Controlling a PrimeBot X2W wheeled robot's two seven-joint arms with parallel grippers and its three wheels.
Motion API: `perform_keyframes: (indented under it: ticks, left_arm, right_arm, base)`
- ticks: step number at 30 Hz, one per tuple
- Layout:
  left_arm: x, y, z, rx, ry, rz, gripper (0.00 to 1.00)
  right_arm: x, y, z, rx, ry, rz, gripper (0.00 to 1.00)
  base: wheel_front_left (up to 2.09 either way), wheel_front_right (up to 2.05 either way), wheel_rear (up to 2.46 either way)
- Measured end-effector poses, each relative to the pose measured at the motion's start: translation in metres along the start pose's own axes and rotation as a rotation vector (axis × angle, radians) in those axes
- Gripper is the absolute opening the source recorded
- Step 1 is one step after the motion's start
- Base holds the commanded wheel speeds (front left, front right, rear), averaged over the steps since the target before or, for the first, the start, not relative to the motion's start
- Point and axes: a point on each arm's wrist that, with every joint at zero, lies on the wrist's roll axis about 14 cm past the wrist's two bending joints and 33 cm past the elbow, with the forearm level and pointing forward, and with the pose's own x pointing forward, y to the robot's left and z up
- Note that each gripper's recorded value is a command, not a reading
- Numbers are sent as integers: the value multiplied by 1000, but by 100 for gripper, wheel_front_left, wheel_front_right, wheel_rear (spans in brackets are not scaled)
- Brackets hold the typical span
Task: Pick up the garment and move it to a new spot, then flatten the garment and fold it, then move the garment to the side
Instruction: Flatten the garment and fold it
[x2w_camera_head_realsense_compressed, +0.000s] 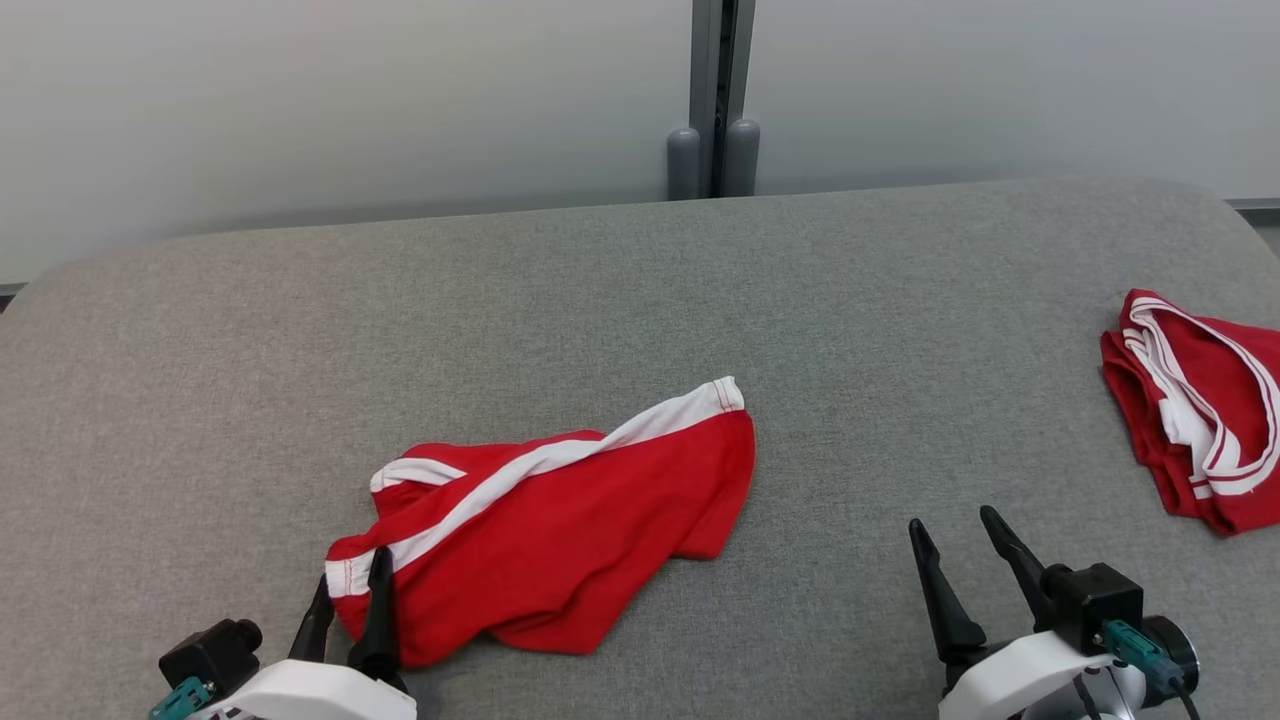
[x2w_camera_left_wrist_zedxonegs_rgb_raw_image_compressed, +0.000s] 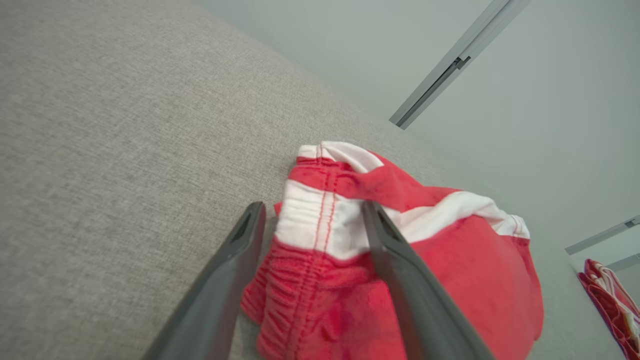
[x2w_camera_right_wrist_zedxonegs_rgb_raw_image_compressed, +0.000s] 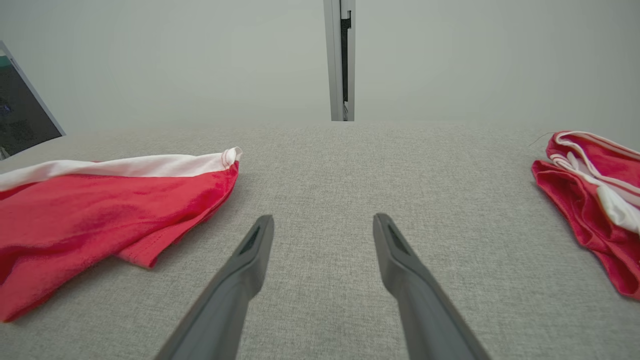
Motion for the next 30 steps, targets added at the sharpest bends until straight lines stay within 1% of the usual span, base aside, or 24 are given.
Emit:
perform_keyframes:
  ticks: [4, 6, 8, 9, 11, 12, 13, 14, 16, 17, 18, 19, 20, 21, 22, 23, 24, 26, 27, 28, 29, 30]
  left_arm:
    - [-1, -3, -1, 2, 3, -13, 99]
    - [-1, -7, 0, 2, 0, -25, 91]
    - [-2, -9, 2, -3, -8, -33, 81]
    - [-2, -10, 4, -5, -15, -38, 80]
    - [-2, -13, 9, -11, -33, -48, 84]
    - [-3, -14, 11, -14, -40, -50, 83]
    - [-4, -15, 12, -16, -44, -53, 80]
    - [-6, -14, 13, -17, -47, -52, 80]
    - [-9, -13, 12, -20, -49, -50, 70]
    - [-11, -13, 13, -24, -54, -50, 67]
    - [-11, -13, 15, -29, -60, -52, 67]
    - [-12, -14, 16, -34, -63, -55, 64]
    - [-14, -14, 15, -37, -62, -57, 64]
    - [-16, -14, 13, -37, -57, -58, 67]
    - [-18, -14, 11, -40, -53, -57, 71]
    - [-19, -14, 10, -43, -51, -57, 79]
    - [-20, -14, 8, -46, -47, -58, 84]
    - [-22, -13, 6, -52, -41, -55, 87]
    - [-23, -12, 4, -59, -38, -52, 91]
    - [-24, -12, 3, -64, -35, -52, 98]
    - [-24, -13, 3, -66, -36, -53, 100]
    - [-25, -13, 4, -66, -38, -53, 100]
  right_arm:
    - [1, 2, 0, 1, -1, 7, 100]
    - [1, 3, 1, 1, -2, 9, 100]
    - [2, 4, 1, 0, -3, 14, 100]
    - [3, 5, 1, 0, -3, 16, 100]
    - [4, 7, 1, 0, -3, 23, 100]
    - [4, 8, 1, 0, -3, 26, 100]
    - [5, 10, 2, -1, -4, 30, 100]
    - [5, 11, 2, -1, -5, 34, 100]
    - [5, 13, 3, -1, -7, 40, 100]
    - [6, 13, 3, -2, -8, 42, 100]
    - [6, 14, 3, -2, -8, 45, 100]
    - [6, 15, 4, -3, -10, 48, 100]
    - [6, 16, 4, -3, -10, 50, 100]
    - [7, 17, 4, -4, -11, 52, 100]
    - [7, 17, 5, -4, -12, 54, 100]
    - [7, 18, 5, -4, -12, 56, 100]
    - [7, 19, 5, -5, -13, 59, 100]
    - [7, 20, 5, -6, -13, 62, 100]
    - [7, 21, 5, -6, -12, 65, 100]
    - [7, 22, 5, -6, -11, 67, 100]
    - [7, 22, 5, -6, -11, 68, 100]
    - [7, 22, 4, -7, -11, 70, 100]
  base:
    - [0, 0, 0]
    - [0, 0, 0]
    - [0, 0, 0]
    - [0, 0, 0]
    - [0, 0, 0]
    - [0, 0, 0]
    - [0, 0, 0]
    - [0, 0, 0]
    - [0, 0, 0]
    - [0, 0, 0]
    - [0, 0, 0]
    - [0, 0, 0]
    - [0, 0, 0]
    - [0, 0, 0]
    - [0, 0, 0]
    - [0, 0, 0]
    - [0, 0, 0]
    - [0, 0, 0]
    - [0, 0, 0]
    - [0, 0, 0]
    - [0, 0, 0]
    - [0, 0, 0]
